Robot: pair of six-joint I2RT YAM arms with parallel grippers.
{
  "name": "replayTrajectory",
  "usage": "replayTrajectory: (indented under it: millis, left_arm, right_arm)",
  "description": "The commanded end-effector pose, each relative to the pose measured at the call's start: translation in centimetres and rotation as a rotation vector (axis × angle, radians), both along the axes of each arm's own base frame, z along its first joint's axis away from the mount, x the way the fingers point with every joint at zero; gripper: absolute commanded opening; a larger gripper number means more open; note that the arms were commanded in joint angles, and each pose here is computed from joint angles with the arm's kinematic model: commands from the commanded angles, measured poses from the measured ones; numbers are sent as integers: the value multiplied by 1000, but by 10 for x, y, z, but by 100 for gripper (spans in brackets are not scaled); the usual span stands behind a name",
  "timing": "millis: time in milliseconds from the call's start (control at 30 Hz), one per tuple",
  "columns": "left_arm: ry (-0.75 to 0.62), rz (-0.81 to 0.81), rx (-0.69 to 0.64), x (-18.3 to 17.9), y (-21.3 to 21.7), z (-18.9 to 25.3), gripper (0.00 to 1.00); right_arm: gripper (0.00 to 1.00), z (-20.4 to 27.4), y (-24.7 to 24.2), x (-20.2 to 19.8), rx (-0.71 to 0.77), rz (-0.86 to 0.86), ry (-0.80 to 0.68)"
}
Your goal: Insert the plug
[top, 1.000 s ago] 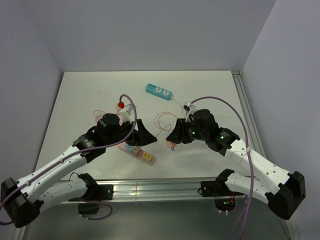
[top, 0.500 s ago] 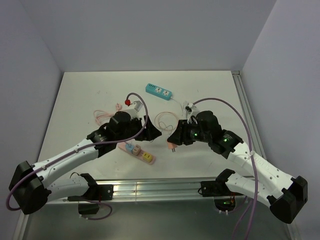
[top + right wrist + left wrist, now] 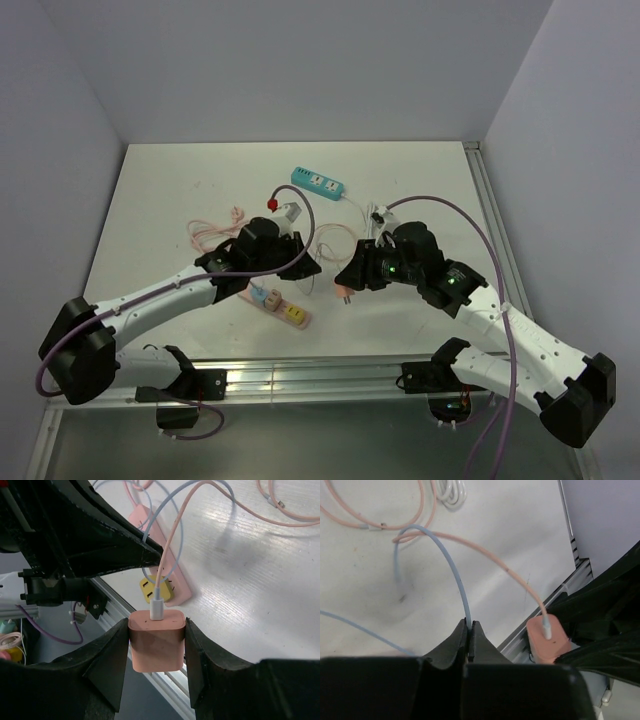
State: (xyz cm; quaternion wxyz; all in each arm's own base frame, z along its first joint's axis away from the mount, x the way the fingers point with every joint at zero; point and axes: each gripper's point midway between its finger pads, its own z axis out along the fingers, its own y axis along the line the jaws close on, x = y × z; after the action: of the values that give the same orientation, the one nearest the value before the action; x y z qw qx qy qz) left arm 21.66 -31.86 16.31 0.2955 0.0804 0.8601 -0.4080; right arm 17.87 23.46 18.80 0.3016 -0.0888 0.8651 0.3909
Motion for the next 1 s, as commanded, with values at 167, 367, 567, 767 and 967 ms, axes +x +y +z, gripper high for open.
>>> replayTrajectory:
  millis: [167,367,567,767,967]
  left_arm:
    - [-153,167,-62,54,-9,83,0]
    - [-137,376,-6,98,46,93,0]
    - [-96,517,65,137,110,70,0]
    - [-81,591,153,145,140,52,55]
    - [-118,547,108,136,136,69,100]
  right_arm:
    - [0,2,-7,-1,9,-22,-27]
    - [0,7,-31,9,-53,-157,-66]
    - [0,18,-57,18,-93,-306,-107]
    - [0,36,-68,23,-70,-380,-145]
    - [0,39,-63,27,-33,-407,-126]
